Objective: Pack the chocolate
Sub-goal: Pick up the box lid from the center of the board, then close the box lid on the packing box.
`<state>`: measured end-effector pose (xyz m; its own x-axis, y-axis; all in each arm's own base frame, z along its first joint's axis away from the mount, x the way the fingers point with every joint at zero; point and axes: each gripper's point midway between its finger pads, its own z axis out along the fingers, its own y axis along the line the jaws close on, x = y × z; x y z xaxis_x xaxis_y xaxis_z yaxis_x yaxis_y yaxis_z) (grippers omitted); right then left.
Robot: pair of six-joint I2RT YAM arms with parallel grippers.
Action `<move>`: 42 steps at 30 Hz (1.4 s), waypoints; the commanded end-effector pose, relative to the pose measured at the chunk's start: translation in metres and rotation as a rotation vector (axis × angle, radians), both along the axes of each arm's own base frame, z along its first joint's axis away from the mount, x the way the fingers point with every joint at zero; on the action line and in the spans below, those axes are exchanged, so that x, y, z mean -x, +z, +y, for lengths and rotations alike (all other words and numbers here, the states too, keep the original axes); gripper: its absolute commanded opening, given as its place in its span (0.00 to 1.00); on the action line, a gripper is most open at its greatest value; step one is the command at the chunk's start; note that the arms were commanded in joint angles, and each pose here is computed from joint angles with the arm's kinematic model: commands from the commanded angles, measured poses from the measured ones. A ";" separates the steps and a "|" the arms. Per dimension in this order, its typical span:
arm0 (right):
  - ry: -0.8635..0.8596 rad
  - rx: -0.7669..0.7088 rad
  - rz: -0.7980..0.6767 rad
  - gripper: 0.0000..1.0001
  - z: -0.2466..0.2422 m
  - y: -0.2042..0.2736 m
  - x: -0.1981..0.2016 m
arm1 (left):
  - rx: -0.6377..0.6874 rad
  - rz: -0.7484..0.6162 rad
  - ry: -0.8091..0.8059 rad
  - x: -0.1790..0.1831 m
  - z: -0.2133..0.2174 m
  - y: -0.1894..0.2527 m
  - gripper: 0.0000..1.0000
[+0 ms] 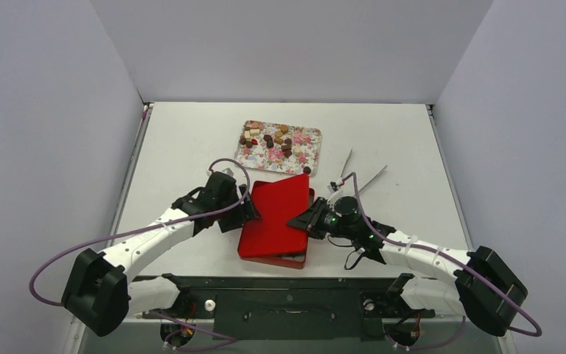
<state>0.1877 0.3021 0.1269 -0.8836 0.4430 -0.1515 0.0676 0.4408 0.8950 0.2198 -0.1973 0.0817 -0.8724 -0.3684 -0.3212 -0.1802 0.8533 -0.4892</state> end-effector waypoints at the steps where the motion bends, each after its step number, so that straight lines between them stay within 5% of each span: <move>1: 0.038 -0.079 -0.155 0.00 0.007 0.054 -0.005 | 0.051 -0.135 0.018 -0.027 -0.003 0.058 0.69; 11: 0.050 -0.142 -0.201 0.00 0.018 0.078 0.000 | 0.089 -0.196 0.072 -0.055 0.031 0.104 0.74; 23: -0.021 -0.188 -0.250 0.00 0.029 0.093 -0.010 | 0.089 -0.176 0.068 -0.054 0.039 0.095 0.74; 42: -0.059 -0.128 -0.257 0.00 0.030 0.049 -0.022 | 0.088 -0.116 0.068 -0.048 0.040 0.061 0.71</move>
<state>0.2065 0.3327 0.1518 -0.8294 0.4873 -0.2731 -0.0708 0.3932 0.9167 0.2621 -0.1527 0.1431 -0.8080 -0.4533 -0.3764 -0.1954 0.8089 -0.5546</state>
